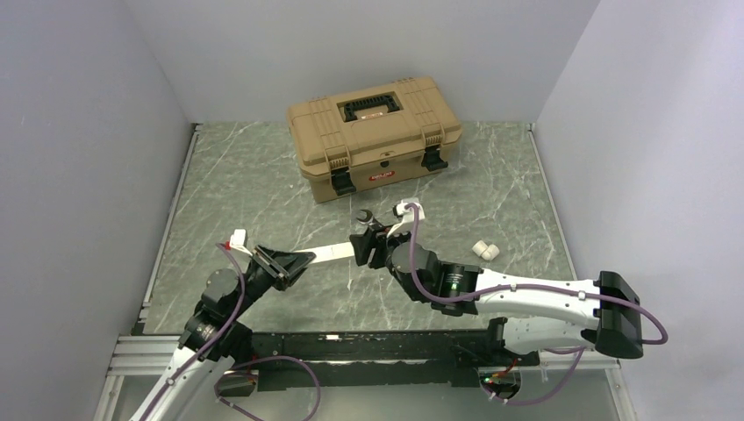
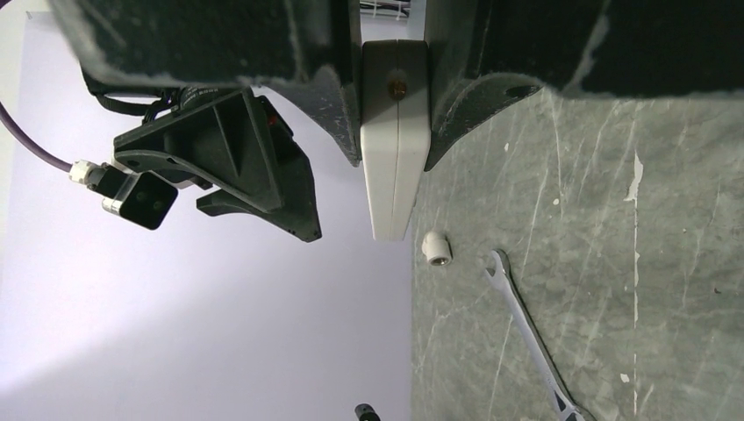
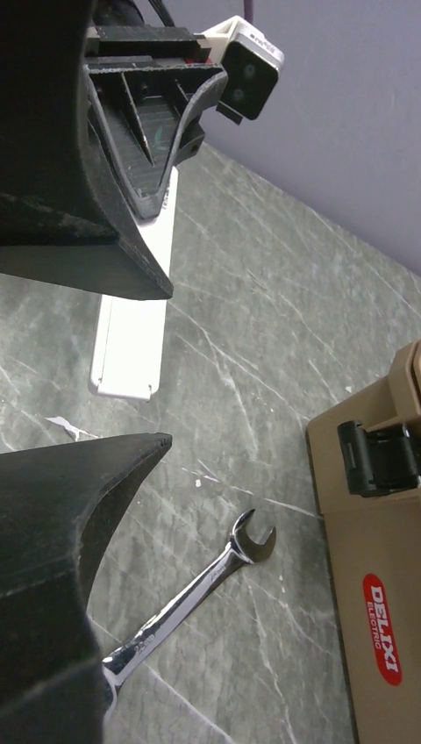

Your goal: Load the batteries into the remote control

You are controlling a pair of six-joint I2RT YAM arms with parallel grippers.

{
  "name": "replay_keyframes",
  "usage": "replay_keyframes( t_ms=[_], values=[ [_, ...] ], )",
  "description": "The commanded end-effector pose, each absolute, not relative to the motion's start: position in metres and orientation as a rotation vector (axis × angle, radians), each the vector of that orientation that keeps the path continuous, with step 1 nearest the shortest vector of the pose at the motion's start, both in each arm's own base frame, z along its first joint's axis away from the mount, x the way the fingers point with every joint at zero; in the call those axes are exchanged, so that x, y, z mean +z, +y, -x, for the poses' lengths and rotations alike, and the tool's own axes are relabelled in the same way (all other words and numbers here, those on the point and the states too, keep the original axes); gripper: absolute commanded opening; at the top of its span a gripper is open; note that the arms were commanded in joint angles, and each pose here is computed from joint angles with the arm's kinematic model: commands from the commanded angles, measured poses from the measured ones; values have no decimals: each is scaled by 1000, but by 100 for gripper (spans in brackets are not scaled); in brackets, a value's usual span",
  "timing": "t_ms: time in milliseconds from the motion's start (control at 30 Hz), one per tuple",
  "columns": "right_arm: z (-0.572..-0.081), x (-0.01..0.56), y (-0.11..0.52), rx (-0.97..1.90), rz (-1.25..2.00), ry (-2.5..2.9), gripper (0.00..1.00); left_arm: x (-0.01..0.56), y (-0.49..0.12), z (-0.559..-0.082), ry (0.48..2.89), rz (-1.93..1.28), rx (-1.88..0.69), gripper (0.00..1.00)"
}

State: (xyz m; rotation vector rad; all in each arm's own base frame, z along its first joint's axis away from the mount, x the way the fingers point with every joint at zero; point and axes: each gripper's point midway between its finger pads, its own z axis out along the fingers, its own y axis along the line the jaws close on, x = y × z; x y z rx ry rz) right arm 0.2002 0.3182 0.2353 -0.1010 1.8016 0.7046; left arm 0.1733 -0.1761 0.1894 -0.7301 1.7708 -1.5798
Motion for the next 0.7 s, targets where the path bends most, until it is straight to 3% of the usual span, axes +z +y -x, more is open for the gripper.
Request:
replay_keyframes(
  t_ms=[0,667],
  values=[
    [-199,241,328,761,79,1783,59,221,-170,-171,1675,715,-1616,0],
    [-197,211,335,745,105,1844,53,226,-168,-168,1658,719,-1627,0]
  ],
)
